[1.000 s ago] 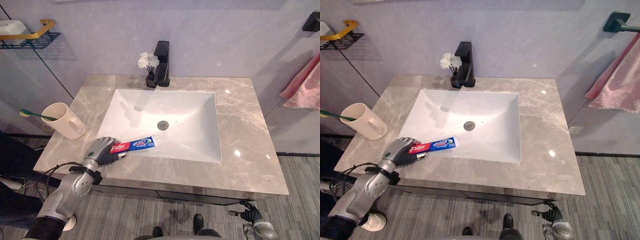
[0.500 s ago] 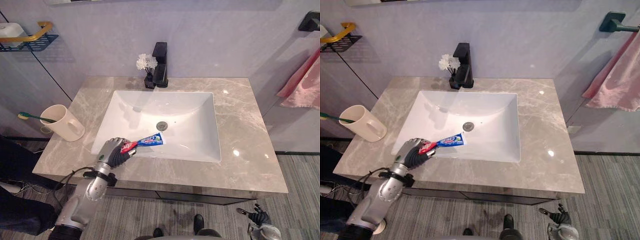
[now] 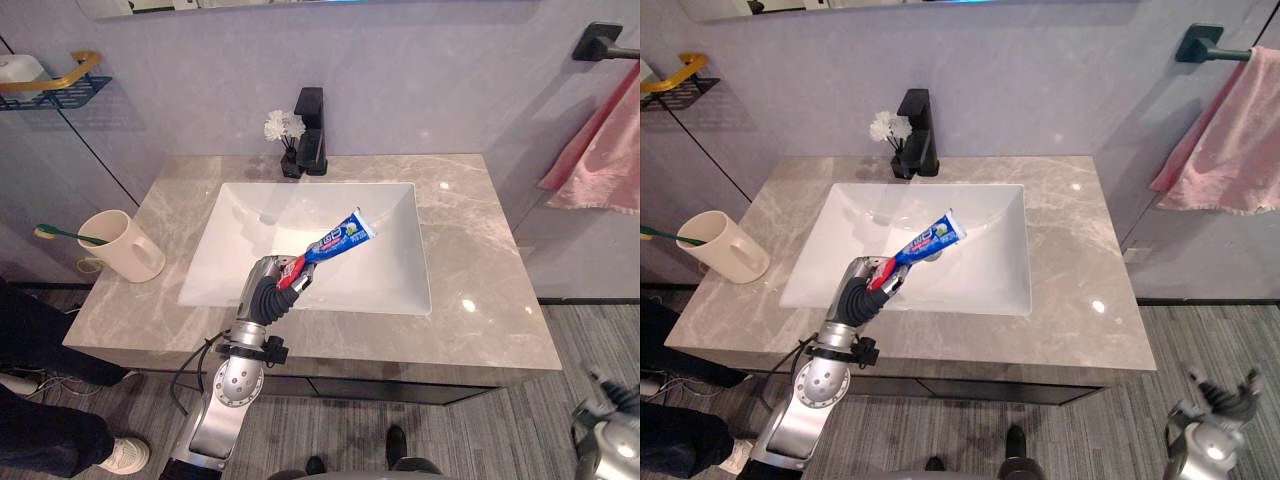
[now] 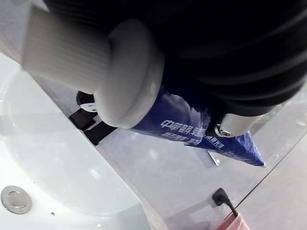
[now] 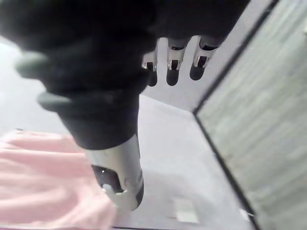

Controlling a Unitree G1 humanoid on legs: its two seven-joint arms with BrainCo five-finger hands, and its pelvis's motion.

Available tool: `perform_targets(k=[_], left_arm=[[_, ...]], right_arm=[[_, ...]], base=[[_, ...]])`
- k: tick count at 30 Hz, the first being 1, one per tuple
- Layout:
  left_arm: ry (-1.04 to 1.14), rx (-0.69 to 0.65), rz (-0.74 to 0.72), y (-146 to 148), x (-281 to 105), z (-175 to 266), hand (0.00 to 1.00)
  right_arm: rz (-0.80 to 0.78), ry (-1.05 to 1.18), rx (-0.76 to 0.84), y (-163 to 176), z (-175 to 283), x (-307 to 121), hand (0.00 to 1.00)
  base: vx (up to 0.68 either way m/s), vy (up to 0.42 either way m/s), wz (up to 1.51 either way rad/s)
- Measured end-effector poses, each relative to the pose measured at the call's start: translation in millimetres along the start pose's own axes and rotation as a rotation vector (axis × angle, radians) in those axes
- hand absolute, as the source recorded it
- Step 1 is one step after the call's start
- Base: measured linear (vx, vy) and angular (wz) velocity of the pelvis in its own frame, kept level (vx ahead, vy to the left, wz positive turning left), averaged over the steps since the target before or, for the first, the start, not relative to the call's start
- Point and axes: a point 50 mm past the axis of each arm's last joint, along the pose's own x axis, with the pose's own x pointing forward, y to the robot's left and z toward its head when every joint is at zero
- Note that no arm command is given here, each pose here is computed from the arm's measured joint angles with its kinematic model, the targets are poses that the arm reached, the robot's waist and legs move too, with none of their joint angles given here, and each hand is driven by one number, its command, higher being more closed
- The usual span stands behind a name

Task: Organize washtable

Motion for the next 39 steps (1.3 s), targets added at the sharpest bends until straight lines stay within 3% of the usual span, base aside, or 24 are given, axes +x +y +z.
perform_targets(k=[3,6,8,12,14,23,29,39], left_arm=[[-0.016,-0.004,0.018,2.8,0.8,3.5,1.00],[-0.031,-0.014,0.024,4.4,1.5,7.0,1.00],[-0.045,-0.041,0.032,6.1,2.2,10.6,1.00],[-0.076,-0.065,0.050,9.9,4.1,18.1,1.00],[-0.115,-0.087,0.068,13.6,9.3,25.4,1.00],[-0.164,-0.084,0.187,30.0,17.5,32.8,1.00],[-0.145,-0.083,0.293,45.2,17.2,29.4,1.00],[-0.152,-0.132,0.299,37.0,17.6,34.9,1.00]], right_arm=[[0.016,-0.239,0.121,10.0,54.2,11.2,0.00],[0.149,-0.503,0.316,34.7,118.2,7.9,0.00],[0.355,-0.685,0.567,57.3,165.4,-10.5,0.00],[0.656,-0.801,0.848,81.8,201.5,-45.1,0.00],[0.853,-0.785,0.971,97.2,208.4,-66.1,0.00],[1.298,-0.482,1.224,154.6,199.4,-133.8,0.00],[1.492,-0.367,1.263,172.5,197.4,-171.0,0.00],[1.666,-0.148,1.292,195.9,185.2,-211.6,0.00]], base=[[-0.03,-0.014,-0.09],[-0.02,-0.013,-0.06],[0.00,-0.005,-0.02],[0.00,-0.004,0.07],[0.00,0.002,0.10],[-0.02,-0.003,0.08],[-0.03,-0.011,0.04],[0.00,0.000,0.00]])
